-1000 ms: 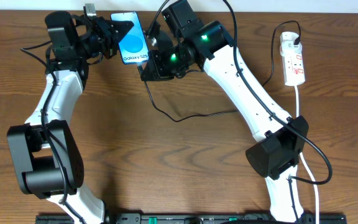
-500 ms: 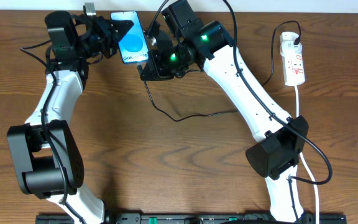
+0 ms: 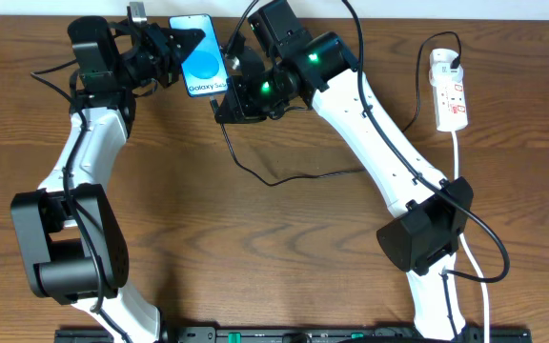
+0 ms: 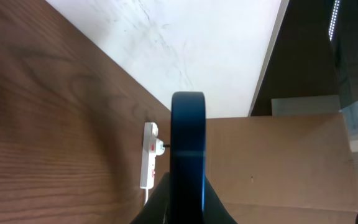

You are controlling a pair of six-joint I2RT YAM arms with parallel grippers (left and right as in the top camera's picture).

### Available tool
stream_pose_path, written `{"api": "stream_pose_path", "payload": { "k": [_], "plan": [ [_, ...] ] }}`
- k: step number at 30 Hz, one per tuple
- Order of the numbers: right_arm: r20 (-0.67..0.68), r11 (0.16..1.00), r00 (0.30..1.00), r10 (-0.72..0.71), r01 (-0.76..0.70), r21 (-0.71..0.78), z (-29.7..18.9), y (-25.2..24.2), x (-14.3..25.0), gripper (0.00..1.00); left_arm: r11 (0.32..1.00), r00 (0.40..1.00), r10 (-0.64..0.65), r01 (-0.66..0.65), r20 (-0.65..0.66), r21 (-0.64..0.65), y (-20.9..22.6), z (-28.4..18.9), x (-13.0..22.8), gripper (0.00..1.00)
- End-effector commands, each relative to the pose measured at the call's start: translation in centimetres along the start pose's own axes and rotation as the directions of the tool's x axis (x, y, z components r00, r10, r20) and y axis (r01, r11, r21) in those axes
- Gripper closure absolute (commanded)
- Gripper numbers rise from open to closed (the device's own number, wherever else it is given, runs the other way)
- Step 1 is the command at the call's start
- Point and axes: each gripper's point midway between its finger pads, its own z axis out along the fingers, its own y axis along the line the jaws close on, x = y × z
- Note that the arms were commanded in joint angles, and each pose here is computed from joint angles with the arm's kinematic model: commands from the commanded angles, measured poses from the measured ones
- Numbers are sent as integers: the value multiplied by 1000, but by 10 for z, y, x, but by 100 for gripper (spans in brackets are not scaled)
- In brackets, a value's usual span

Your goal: Plug charger to phone and switch on socket

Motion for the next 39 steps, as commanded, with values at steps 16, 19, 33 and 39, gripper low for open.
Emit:
{"api": "stream_pose_path", "payload": {
  "k": [16, 19, 33, 39],
  "plan": [
    [9, 1000, 1000, -9, 9, -22, -2, 10, -1, 99, 999, 999, 28, -27, -30, 30, -12, -1, 4, 93],
    [7, 1000, 1000, -6, 7, -19, -2, 10, 0, 99, 999, 999, 28, -27, -30, 30, -12, -1, 4, 93],
    [20, 1000, 1000, 13, -13, -8, -7, 1, -5, 99, 999, 999, 32, -30, -41, 34, -13, -1, 6, 93],
    [26, 1000, 1000, 12, -12, -11, -8, 2, -6, 99, 999, 999, 32, -31, -41, 34, -13, -1, 6, 93]
  ]
}}
